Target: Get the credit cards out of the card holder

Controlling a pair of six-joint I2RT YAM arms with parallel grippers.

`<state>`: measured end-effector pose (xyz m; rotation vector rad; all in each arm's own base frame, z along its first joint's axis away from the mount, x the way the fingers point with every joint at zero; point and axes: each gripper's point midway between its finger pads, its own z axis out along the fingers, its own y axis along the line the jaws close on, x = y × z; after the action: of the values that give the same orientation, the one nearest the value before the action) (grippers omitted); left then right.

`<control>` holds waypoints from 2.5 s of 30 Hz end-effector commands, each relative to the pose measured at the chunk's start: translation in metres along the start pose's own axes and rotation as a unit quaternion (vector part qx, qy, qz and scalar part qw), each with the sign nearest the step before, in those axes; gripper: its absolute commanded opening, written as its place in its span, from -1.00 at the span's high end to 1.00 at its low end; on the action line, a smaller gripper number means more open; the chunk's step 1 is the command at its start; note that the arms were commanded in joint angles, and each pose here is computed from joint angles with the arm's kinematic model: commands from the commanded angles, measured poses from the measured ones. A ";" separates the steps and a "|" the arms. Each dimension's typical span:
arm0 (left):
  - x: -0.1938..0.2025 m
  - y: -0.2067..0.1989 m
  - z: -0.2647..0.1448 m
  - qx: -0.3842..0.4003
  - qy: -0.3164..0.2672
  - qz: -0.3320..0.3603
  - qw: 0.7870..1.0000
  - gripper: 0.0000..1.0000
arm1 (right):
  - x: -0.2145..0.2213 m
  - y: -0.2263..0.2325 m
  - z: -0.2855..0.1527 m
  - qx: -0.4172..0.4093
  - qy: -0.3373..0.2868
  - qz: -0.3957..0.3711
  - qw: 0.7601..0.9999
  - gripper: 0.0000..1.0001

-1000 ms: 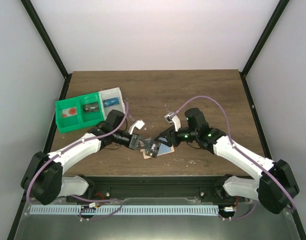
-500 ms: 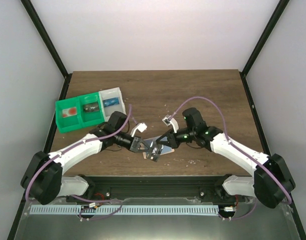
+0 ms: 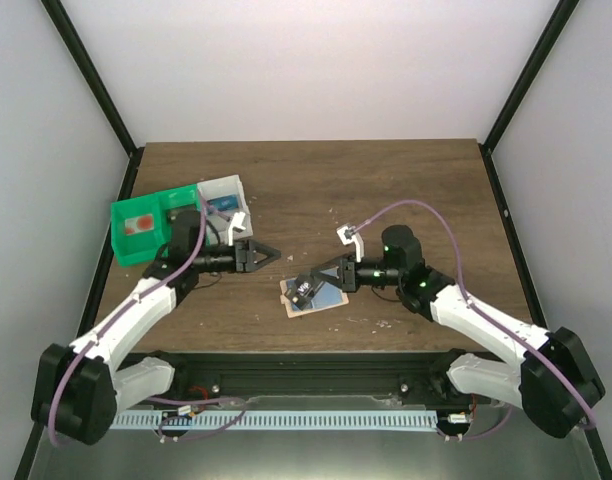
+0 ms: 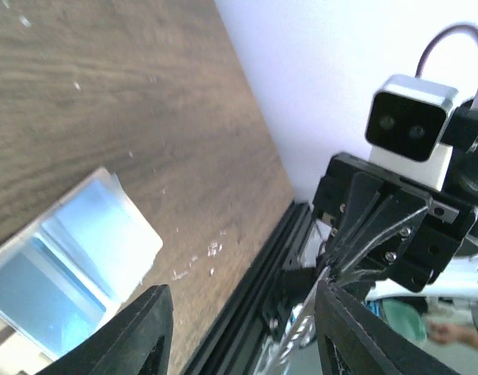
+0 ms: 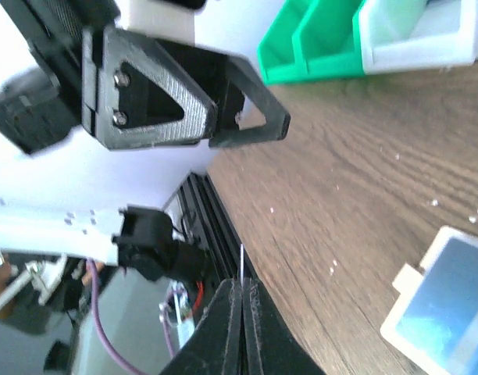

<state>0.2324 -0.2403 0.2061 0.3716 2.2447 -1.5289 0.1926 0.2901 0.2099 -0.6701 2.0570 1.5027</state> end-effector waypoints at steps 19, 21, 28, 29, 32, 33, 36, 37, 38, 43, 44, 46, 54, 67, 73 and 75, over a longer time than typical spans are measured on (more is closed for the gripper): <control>-0.039 -0.024 -0.034 0.086 -0.165 -0.078 0.979 -0.17 | -0.119 0.003 -0.011 -0.052 -0.291 0.187 0.937 0.99; -0.043 -0.026 -0.033 0.094 -0.163 -0.079 0.979 -0.08 | -0.122 0.002 -0.005 -0.053 -0.288 0.193 0.937 0.99; -0.047 -0.023 -0.028 0.102 -0.162 -0.093 0.977 0.23 | -0.121 -0.006 -0.001 -0.043 -0.300 0.212 0.929 0.99; -0.047 -0.023 -0.027 0.102 -0.160 -0.093 0.977 0.28 | -0.120 -0.007 0.000 -0.043 -0.299 0.212 0.929 0.99; -0.049 -0.022 -0.025 0.099 -0.159 -0.089 0.978 0.37 | -0.118 -0.009 0.001 -0.041 -0.298 0.215 0.929 0.99; -0.049 -0.021 -0.025 0.097 -0.159 -0.089 0.978 0.38 | -0.118 -0.009 0.002 -0.042 -0.297 0.215 0.930 0.99; -0.051 -0.019 -0.022 0.101 -0.159 -0.090 0.978 0.38 | -0.116 -0.011 0.005 -0.042 -0.293 0.219 0.930 0.99; -0.051 -0.021 -0.022 0.106 -0.160 -0.089 0.977 0.39 | -0.115 -0.013 0.006 -0.040 -0.292 0.221 0.930 0.99; -0.051 -0.020 -0.022 0.109 -0.159 -0.090 0.977 0.45 | -0.114 -0.013 0.008 -0.040 -0.289 0.224 0.930 0.99; -0.049 -0.023 -0.020 0.116 -0.145 -0.088 0.979 1.00 | -0.104 -0.021 0.017 -0.038 -0.270 0.243 0.931 0.99; -0.049 -0.021 -0.019 0.110 -0.146 -0.088 0.979 1.00 | -0.102 -0.022 0.017 -0.039 -0.268 0.245 0.931 0.99; -0.048 -0.014 -0.018 0.092 -0.147 -0.093 0.981 1.00 | -0.099 -0.024 0.017 -0.038 -0.268 0.244 0.931 0.98; -0.047 0.004 -0.015 0.038 -0.117 -0.080 0.989 1.00 | -0.076 -0.036 0.010 0.016 -0.251 0.212 0.944 0.18; -0.070 0.045 -0.061 -0.085 -0.101 -0.079 0.988 1.00 | -0.026 -0.040 -0.015 0.090 -0.203 0.109 0.969 -1.00; -0.077 0.098 -0.122 -0.202 -0.139 -0.137 0.960 1.00 | -0.016 -0.045 -0.034 0.129 -0.215 0.089 0.964 -1.00; -0.078 0.110 -0.136 -0.239 -0.153 -0.144 0.948 1.00 | -0.013 -0.047 -0.038 0.134 -0.221 0.087 0.962 -1.00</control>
<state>0.3324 -0.1043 0.2173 -0.2307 2.2698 -1.1891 0.2296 0.2532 0.2029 -0.0338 1.9429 1.3752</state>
